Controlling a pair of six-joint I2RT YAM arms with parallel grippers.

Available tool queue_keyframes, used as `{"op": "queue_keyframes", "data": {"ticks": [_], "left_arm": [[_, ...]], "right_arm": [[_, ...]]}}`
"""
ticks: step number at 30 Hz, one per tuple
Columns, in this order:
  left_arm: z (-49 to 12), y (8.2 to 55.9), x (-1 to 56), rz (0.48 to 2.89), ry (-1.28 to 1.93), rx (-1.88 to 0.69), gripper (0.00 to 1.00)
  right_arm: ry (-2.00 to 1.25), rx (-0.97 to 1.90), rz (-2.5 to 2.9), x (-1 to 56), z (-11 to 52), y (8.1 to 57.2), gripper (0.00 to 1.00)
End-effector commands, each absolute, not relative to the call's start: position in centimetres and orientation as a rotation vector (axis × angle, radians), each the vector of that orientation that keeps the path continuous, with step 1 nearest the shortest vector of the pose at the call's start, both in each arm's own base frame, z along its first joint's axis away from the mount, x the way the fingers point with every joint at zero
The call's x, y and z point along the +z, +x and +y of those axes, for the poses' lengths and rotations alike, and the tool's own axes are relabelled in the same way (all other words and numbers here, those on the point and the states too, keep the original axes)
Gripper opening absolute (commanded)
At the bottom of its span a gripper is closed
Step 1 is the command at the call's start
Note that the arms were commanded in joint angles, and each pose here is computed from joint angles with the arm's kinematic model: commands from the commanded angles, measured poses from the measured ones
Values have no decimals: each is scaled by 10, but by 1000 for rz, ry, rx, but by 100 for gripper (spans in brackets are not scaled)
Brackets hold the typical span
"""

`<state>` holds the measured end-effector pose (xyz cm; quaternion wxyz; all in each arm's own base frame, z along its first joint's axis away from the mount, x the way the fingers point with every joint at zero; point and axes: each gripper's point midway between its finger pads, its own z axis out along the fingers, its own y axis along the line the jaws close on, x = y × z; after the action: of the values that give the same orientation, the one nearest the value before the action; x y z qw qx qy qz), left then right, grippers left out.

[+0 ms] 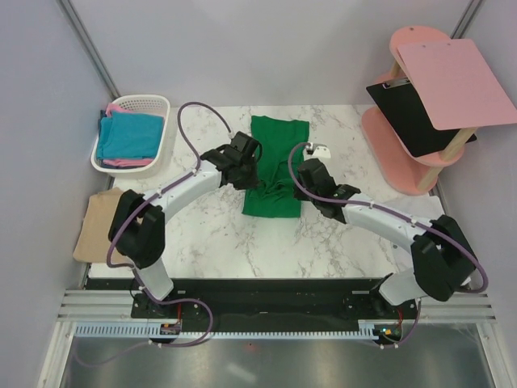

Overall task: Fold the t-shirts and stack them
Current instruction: Fold the folded rectangular tshirt in 1/3 of the way

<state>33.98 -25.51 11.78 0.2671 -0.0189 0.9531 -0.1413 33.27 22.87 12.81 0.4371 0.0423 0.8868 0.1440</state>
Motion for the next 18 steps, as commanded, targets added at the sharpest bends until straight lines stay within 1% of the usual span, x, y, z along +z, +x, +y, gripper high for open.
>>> {"op": "queue_keyframes", "data": {"ticks": [1, 2, 4, 5, 6, 7, 8, 9, 10, 11, 12, 13, 14, 15, 16, 18], "left_arm": [[-263, 369, 126, 2544, 23, -396, 2], [-265, 372, 122, 2556, 30, -401, 2], [-268, 384, 117, 2566, 49, -408, 5], [-269, 387, 117, 2575, 63, -419, 12], [-270, 395, 125, 2564, 75, -417, 20], [-264, 403, 117, 2584, 57, -375, 35], [-260, 408, 119, 2577, 45, -349, 55], [-257, 414, 127, 2556, 32, -340, 62], [-250, 419, 134, 2534, 15, -325, 69], [-247, 421, 141, 2516, 9, -321, 71], [-243, 420, 145, 2507, 8, -310, 76], [-239, 420, 157, 2479, 7, -304, 84], [-237, 417, 161, 2470, 12, -304, 84], [-234, 411, 157, 2482, 21, -297, 84], [-232, 407, 160, 2480, 20, -302, 84], [-227, 391, 160, 2484, 15, -320, 85]], "right_arm": [[75, 352, 2186, 133, 238, 367, 2], [67, 331, 2212, 121, 239, 371, 2], [81, 313, 2209, 122, 239, 385, 5], [84, 301, 2219, 115, 242, 394, 6], [95, 284, 2220, 113, 239, 401, 8], [124, 241, 2206, 113, 233, 409, 13], [141, 212, 2188, 113, 232, 417, 16], [154, 209, 2148, 120, 232, 425, 19], [174, 186, 2087, 135, 226, 431, 24], [175, 173, 2078, 131, 220, 426, 40], [208, 240, 1968, 154, 224, 434, 69], [223, 274, 1899, 178, 220, 430, 80], [225, 278, 1893, 173, 215, 423, 87], [230, 295, 1871, 181, 214, 421, 94], [225, 305, 1858, 189, 211, 417, 97], [220, 275, 1912, 179, 205, 408, 98]]}}
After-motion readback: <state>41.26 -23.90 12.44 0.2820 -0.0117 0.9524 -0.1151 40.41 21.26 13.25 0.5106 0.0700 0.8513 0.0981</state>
